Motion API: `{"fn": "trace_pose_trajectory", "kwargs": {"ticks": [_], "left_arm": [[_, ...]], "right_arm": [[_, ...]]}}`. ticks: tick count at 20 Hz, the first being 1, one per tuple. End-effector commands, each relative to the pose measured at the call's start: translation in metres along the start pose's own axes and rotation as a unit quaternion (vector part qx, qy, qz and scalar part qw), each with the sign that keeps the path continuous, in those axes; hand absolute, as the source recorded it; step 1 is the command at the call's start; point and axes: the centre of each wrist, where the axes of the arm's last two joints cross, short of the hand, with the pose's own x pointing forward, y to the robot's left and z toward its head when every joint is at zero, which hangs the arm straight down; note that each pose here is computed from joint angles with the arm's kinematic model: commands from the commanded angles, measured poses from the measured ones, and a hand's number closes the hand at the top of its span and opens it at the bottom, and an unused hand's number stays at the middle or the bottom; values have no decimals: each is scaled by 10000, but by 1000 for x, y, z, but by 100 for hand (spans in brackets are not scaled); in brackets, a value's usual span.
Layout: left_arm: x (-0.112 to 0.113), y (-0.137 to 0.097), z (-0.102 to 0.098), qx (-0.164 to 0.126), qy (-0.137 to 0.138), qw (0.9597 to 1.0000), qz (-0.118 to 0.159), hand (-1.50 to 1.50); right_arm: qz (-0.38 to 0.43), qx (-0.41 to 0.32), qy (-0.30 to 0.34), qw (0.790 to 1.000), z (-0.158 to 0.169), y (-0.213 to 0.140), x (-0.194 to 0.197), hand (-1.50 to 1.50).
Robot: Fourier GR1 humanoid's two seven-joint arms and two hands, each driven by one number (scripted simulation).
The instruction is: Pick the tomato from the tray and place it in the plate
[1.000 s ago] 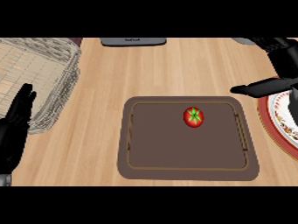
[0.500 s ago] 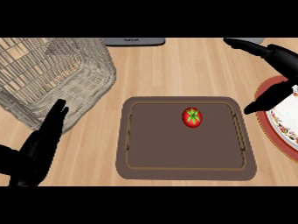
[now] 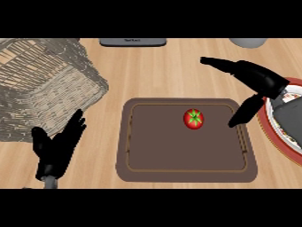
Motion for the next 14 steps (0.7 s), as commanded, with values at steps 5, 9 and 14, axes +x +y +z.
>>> {"fn": "trace_pose_trajectory", "kwargs": {"ticks": [5, 9, 14], "left_arm": [[-25, -14, -7, -46, 100, 9999, -12, 0], [-9, -21, -8, 3, 208, 9998, 55, 0], [0, -8, -11, -63, 26, 10000, -73, 0]], "right_arm": [[268, 460, 434, 9976, 1, 24, -3, -150], [96, 556, 450, 9974, -3, 58, 13, -150], [84, 574, 444, 9973, -1, 75, 19, -150]]}}
